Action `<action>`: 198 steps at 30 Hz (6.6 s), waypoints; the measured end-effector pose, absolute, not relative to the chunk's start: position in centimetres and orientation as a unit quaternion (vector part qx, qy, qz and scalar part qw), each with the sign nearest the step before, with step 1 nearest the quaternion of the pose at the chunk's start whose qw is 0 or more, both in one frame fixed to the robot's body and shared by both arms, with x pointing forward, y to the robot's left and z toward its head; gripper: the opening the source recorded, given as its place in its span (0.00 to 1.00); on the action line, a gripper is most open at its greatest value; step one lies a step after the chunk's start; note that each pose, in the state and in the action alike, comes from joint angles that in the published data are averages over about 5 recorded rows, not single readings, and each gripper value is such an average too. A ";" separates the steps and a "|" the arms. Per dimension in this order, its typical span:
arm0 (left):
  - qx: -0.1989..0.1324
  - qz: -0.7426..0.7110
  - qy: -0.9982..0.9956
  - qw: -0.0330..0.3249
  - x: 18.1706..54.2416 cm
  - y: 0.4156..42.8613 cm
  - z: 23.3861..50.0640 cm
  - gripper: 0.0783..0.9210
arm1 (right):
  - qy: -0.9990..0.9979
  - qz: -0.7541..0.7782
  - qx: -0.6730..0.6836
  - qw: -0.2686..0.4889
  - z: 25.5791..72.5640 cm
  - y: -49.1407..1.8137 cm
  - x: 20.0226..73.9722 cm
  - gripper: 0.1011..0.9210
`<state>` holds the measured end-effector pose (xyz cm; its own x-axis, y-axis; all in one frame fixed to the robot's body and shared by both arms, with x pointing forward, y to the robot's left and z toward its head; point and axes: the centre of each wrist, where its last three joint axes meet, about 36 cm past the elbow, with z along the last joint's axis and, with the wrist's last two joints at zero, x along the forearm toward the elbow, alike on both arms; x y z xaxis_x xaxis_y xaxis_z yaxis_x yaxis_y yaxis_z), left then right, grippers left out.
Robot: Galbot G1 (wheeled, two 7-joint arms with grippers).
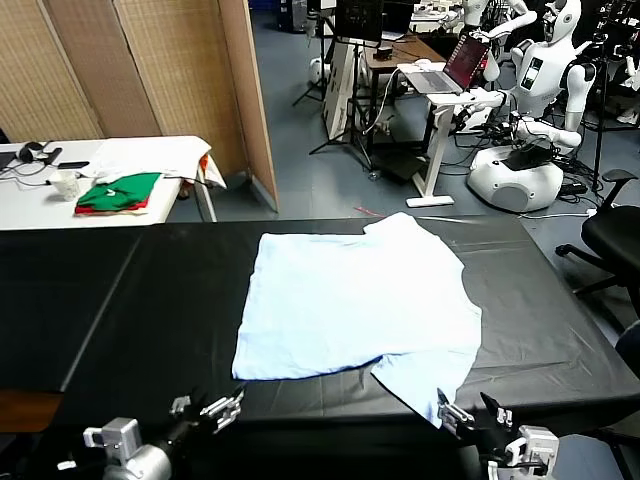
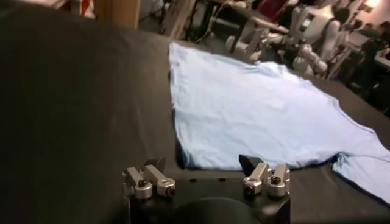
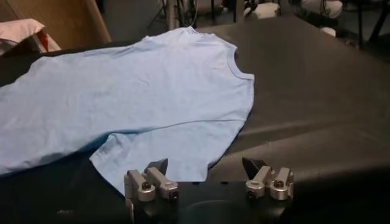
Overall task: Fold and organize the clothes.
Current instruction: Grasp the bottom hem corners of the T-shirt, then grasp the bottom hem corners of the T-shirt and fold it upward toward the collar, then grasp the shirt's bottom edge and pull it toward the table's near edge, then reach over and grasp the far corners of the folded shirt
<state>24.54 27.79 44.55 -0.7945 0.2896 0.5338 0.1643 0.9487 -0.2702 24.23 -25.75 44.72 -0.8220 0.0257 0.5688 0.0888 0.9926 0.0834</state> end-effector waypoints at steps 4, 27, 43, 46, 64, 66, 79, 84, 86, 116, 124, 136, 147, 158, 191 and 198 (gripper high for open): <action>-0.112 0.106 -0.942 0.298 25.0 27.7 44.2 0.98 | -0.952 -0.054 -0.030 0.298 44.3 -25.8 24.6 0.98; -0.087 0.086 -0.949 0.291 27.0 26.2 41.5 0.10 | -0.950 -0.059 -0.021 0.305 43.5 -24.9 24.1 0.05; -0.059 0.051 -0.952 0.295 23.6 26.8 43.4 0.08 | -0.949 -0.044 -0.011 0.313 46.8 -23.5 21.4 0.05; -0.053 0.046 -0.953 0.294 22.7 27.0 44.2 0.08 | -0.954 -0.052 0.001 0.295 46.9 -23.7 21.7 0.05; -0.021 0.079 -0.981 0.178 25.6 25.1 44.2 0.08 | -0.986 -0.044 0.035 0.158 43.3 -26.6 32.7 0.05; -0.019 0.081 -0.983 0.167 26.7 24.9 43.6 0.08 | -0.987 -0.041 0.036 0.154 42.9 -26.8 34.0 0.05; -0.014 0.076 -0.984 0.162 32.9 24.9 39.3 0.08 | -0.986 -0.029 0.018 0.165 40.0 -28.1 39.7 0.05; -0.013 0.066 -0.985 0.161 34.6 25.4 38.6 0.08 | -0.984 -0.033 0.017 0.174 38.9 -28.1 40.6 0.05; -0.014 0.062 -0.985 0.160 35.2 25.5 38.4 0.08 | -0.983 -0.037 0.017 0.177 38.7 -28.1 40.7 0.05; -0.037 0.049 -0.978 0.197 33.9 27.0 38.2 0.98 | -0.974 -0.048 0.016 0.219 41.2 -29.6 33.5 0.96; -0.037 0.041 -0.978 0.203 33.1 27.0 37.9 0.93 | -0.973 -0.057 0.015 0.225 40.4 -29.3 33.6 0.65; -0.050 0.037 -0.976 0.207 32.6 26.6 37.6 0.15 | -0.969 -0.043 0.018 0.243 41.0 -29.4 33.0 0.05; -0.026 -0.073 -0.977 0.197 29.5 27.0 39.8 0.08 | -0.955 -0.001 0.046 0.291 43.0 -29.3 30.6 0.05; -0.016 -0.123 -0.964 0.234 23.0 26.3 41.1 0.08 | -0.946 0.016 0.067 0.316 44.0 -28.8 28.8 0.05; 0.007 0.049 -0.979 0.196 31.6 27.8 45.8 0.98 | -0.973 0.033 0.100 0.204 49.4 -27.8 42.0 0.98; -0.016 0.075 -0.971 0.226 38.2 30.1 45.3 0.98 | -0.968 0.029 0.117 0.221 48.1 -26.4 48.9 0.98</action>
